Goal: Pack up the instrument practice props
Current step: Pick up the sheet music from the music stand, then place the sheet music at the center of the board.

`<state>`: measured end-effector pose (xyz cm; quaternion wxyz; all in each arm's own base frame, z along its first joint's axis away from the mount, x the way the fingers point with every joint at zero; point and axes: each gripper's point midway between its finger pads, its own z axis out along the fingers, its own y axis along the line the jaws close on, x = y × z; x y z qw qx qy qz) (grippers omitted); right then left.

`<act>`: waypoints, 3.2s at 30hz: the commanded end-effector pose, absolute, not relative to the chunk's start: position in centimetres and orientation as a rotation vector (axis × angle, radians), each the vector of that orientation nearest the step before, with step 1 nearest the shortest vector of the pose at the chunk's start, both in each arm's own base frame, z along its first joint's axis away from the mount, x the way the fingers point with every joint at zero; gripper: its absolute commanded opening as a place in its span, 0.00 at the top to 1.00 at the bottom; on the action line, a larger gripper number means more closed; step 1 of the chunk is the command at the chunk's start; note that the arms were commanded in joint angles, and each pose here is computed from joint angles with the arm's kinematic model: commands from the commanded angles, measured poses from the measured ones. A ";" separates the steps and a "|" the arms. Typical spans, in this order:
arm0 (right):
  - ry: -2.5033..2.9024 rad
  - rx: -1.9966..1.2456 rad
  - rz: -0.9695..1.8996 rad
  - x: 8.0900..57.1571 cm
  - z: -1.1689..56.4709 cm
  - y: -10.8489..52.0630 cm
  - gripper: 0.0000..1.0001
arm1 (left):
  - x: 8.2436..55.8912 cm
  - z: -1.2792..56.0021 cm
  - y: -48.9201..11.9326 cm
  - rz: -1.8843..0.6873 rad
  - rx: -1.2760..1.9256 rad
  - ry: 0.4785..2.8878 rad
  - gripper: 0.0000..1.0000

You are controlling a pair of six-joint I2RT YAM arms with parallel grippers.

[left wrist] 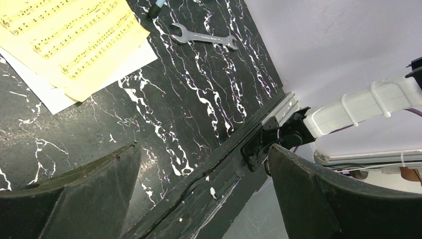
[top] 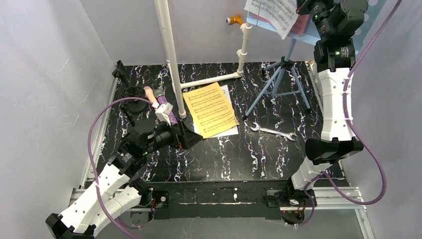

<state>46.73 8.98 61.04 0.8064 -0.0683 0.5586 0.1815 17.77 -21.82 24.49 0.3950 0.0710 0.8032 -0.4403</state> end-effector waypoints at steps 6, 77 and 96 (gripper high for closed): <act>0.835 -0.186 0.138 36.3 73.1 5.9 0.99 | 17.6 25.0 -21.6 -1.134 0.167 2.006 0.02; 1.975 -0.578 1.044 28.5 25.4 22.8 0.99 | 17.8 25.2 -22.4 -1.291 0.111 1.796 0.02; 2.115 -0.527 0.861 38.0 19.7 27.0 0.98 | 17.1 24.8 -21.8 -1.301 0.096 1.772 0.02</act>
